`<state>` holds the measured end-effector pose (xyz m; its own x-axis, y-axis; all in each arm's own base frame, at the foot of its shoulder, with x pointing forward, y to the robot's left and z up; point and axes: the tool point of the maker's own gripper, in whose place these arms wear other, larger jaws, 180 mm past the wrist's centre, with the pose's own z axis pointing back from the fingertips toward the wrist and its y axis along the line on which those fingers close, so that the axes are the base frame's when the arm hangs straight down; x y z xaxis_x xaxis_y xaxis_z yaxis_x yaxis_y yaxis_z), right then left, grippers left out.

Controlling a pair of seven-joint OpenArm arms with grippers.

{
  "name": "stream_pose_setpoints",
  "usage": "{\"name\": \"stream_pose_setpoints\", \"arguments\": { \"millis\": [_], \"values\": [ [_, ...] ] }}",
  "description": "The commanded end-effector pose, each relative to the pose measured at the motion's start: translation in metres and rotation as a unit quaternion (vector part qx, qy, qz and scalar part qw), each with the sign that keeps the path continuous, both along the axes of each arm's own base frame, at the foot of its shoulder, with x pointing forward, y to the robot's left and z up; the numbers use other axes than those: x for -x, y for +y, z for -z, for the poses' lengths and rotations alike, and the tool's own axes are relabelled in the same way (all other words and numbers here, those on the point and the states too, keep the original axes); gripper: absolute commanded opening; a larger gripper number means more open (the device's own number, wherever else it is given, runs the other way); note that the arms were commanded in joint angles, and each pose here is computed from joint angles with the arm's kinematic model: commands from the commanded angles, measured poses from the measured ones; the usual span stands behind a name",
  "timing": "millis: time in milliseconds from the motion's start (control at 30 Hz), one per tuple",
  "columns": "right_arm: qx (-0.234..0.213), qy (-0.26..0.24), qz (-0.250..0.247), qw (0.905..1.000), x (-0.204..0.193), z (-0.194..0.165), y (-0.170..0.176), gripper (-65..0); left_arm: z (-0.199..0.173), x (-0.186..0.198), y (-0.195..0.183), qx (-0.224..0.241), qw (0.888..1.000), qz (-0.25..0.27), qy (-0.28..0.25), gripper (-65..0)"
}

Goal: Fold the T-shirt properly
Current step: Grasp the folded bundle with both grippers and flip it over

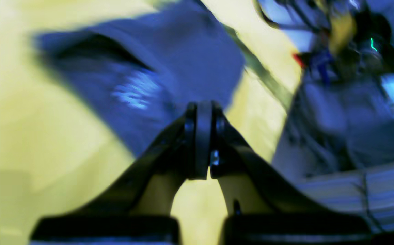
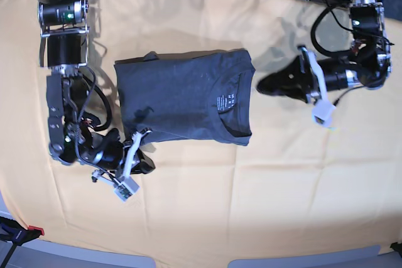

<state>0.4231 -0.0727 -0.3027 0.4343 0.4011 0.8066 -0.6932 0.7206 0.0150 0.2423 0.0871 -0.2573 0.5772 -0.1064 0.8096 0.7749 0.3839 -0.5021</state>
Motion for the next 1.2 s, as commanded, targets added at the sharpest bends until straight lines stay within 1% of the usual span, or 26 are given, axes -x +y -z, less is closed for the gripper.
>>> {"name": "stream_pose_setpoints", "arguments": {
  "millis": [0, 100, 200, 300, 367, 433, 533, 633, 800, 867, 967, 1033, 1167],
  "values": [
    [0.004, -0.023, -0.004, 0.9997, -0.014, -0.017, -0.003, -65.0, -0.012, 0.002, -0.010, 0.001, 0.999, 0.023, -0.026, -65.0],
    [0.042, 0.016, -0.023, 0.9987, -0.014, 0.006, -0.004, -65.0, 0.008, 0.018, -0.036, -0.041, 0.996, 0.071, -0.021, -65.0],
    [0.098, 0.055, -0.041, 0.9928, -0.009, 0.035, -0.010, -65.0, 0.035, 0.035, -0.056, -0.084, 0.990, 0.111, -0.008, -65.0],
    [0.141, 0.056, -0.050, 0.9871, -0.006, 0.048, -0.020, -65.0, 0.054, 0.046, -0.068, -0.117, 0.984, 0.135, -0.009, -65.0],
    [0.152, 0.059, -0.052, 0.9853, -0.004, 0.051, -0.026, -65.0, 0.066, 0.046, -0.070, -0.146, 0.980, 0.135, -0.024, -65.0],
    [0.157, 0.063, -0.049, 0.9843, -0.002, 0.053, -0.033, -65.0, 0.074, 0.042, -0.071, -0.169, 0.976, 0.130, -0.043, -65.0],
    [0.148, 0.077, -0.046, 0.9849, 0.003, 0.055, -0.039, -65.0, 0.084, 0.031, -0.066, -0.201, 0.970, 0.113, -0.071, -65.0],
    [0.136, 0.100, -0.046, 0.9845, 0.010, 0.056, -0.041, -65.0, 0.091, 0.014, -0.059, -0.217, 0.968, 0.086, -0.095, -65.0],
    [0.095, 0.128, -0.052, 0.9859, 0.020, 0.054, -0.036, -65.0, 0.103, -0.023, -0.043, -0.233, 0.966, 0.044, -0.100, -65.0],
    [0.086, 0.135, -0.052, 0.9858, 0.025, 0.057, -0.037, -65.0, 0.111, -0.038, -0.038, -0.237, 0.967, 0.030, -0.090, -65.0],
    [0.091, 0.147, -0.056, 0.9834, 0.041, 0.069, -0.040, -65.0, 0.122, -0.057, -0.036, -0.228, 0.971, 0.007, -0.069, -65.0],
    [0.094, 0.152, -0.061, 0.9819, 0.054, 0.076, -0.042, -65.0, 0.124, -0.075, -0.036, -0.220, 0.973, -0.011, -0.070, -65.0],
    [0.106, 0.154, -0.081, 0.9790, 0.086, 0.085, -0.043, -65.0, 0.128, -0.107, -0.041, -0.231, 0.970, -0.021, -0.075, -65.0]
  ]
}}
